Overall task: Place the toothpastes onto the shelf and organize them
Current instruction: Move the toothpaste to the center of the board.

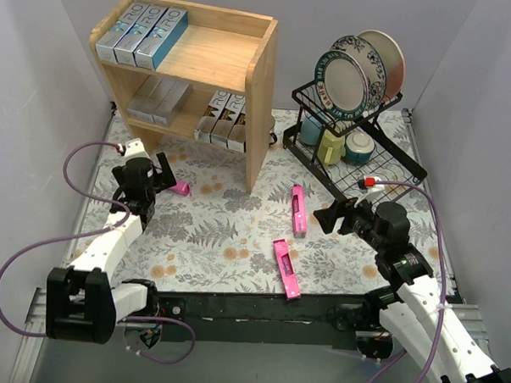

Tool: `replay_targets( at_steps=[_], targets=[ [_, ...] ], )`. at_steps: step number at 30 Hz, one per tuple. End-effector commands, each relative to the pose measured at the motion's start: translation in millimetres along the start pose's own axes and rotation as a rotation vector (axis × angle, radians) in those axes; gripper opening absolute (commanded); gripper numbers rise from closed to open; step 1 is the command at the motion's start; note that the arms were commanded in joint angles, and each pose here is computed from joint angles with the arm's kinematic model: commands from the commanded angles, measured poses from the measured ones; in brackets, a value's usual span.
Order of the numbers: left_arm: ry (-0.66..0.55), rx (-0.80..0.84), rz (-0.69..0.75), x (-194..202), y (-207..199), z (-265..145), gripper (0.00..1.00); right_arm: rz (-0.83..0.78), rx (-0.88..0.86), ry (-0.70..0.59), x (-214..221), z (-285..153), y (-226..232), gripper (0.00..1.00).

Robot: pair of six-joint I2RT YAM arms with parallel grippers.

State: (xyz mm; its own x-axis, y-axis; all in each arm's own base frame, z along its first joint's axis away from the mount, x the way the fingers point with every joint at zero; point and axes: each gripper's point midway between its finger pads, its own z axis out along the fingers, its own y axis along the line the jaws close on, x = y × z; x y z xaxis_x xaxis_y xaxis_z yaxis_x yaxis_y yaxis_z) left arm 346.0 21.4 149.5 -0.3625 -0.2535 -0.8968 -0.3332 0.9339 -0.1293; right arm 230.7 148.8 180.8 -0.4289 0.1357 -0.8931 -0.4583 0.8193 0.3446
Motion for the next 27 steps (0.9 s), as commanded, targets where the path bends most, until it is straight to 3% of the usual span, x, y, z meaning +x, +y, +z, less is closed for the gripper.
replay_targets(
  at_steps=[1, 8, 13, 23, 27],
  targets=[
    [-0.150, -0.071, -0.018, -48, 11, 25, 0.98, -0.028, -0.032, -0.063, -17, 0, 7, 0.83],
    [-0.115, -0.056, -0.145, -59, 30, 71, 0.98, -0.029, -0.029, -0.054, -13, 2, 5, 0.84],
    [0.031, -0.088, -0.173, -23, 37, 112, 0.97, -0.034, -0.020, -0.055, -11, 2, 2, 0.84],
    [0.190, -0.082, -0.234, 22, 37, 142, 0.86, -0.040, -0.028, -0.050, -8, 3, 2, 0.83],
    [0.275, -0.085, -0.262, 41, 34, 138, 0.76, -0.041, -0.026, -0.057, -8, 3, 2, 0.84]
  ],
)
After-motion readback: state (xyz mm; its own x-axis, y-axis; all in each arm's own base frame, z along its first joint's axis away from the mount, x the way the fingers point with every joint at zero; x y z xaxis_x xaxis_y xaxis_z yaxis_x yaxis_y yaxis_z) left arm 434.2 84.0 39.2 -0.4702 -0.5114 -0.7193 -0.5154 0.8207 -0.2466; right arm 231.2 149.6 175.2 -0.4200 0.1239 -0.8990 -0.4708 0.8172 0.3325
